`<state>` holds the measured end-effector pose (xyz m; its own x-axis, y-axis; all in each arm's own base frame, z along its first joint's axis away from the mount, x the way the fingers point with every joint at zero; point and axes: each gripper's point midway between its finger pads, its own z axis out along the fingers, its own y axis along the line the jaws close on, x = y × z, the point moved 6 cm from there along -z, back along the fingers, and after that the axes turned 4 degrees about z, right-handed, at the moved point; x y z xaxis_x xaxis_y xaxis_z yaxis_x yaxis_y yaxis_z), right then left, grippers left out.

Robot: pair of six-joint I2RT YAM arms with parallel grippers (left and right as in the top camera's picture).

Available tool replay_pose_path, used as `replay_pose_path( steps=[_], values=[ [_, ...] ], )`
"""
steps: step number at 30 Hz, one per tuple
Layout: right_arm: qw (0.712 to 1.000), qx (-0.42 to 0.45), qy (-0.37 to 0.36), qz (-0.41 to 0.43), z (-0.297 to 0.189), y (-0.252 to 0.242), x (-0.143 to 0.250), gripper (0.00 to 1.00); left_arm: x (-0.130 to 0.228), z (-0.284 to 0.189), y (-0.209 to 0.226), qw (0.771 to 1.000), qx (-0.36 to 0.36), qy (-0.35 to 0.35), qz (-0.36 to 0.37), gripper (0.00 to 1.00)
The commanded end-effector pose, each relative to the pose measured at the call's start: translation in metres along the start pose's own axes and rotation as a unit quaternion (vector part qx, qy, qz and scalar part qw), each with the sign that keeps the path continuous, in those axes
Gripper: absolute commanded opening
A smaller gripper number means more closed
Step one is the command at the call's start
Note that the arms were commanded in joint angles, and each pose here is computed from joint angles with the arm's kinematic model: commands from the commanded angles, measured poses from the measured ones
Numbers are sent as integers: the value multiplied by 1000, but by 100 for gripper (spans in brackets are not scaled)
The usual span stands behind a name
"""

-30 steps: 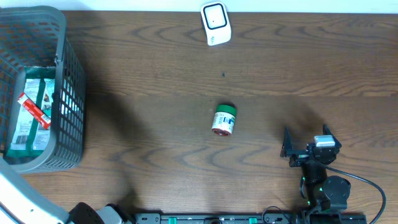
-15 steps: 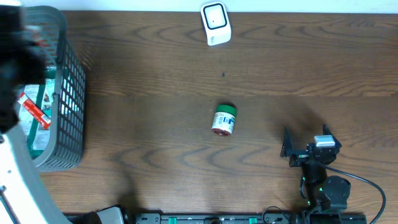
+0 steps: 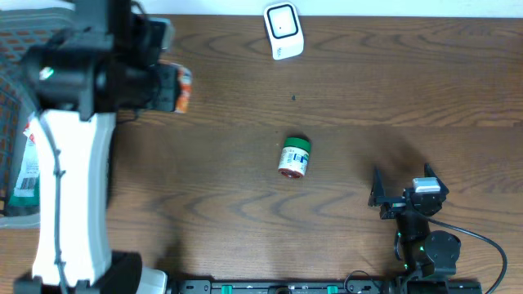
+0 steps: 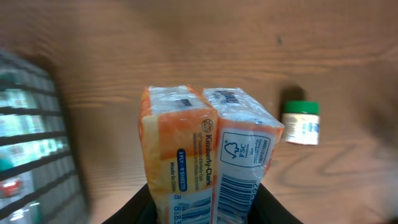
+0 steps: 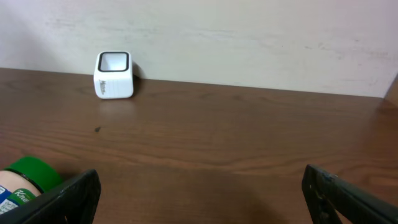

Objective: Scan the item barcode
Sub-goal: 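Lift the orange boxes out of the basket toward the scanner, then hold the orange boxes' barcode under the scanner, then lower them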

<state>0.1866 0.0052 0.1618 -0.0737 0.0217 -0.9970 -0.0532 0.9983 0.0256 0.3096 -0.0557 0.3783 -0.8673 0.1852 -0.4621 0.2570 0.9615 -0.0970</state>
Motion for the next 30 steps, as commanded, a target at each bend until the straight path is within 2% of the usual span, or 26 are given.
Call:
replay_pose_path(
  steps=[1, 7, 16, 21, 26, 30],
  values=[
    [1000, 4, -1, -6, 0, -1, 0, 99, -3, 23, -13, 998, 44, 34, -14, 34],
    [1000, 4, 0, -6, 0, -1, 0, 99, 0, 75, -22, 993, 55, 104, -11, 34],
    [1000, 4, 0, -6, 0, -1, 0, 99, 17, 153, -26, 988, 55, 141, -43, 33],
    [1000, 4, -1, -6, 0, -1, 0, 99, 32, 189, -36, 987, 60, 144, -27, 34],
    [1000, 4, -1, -6, 0, -1, 0, 99, 40, 218, -42, 992, 4, 124, -11, 34],
    [1000, 4, -1, -6, 0, -1, 0, 99, 43, 235, -65, 995, 12, 101, 12, 34]
  ],
)
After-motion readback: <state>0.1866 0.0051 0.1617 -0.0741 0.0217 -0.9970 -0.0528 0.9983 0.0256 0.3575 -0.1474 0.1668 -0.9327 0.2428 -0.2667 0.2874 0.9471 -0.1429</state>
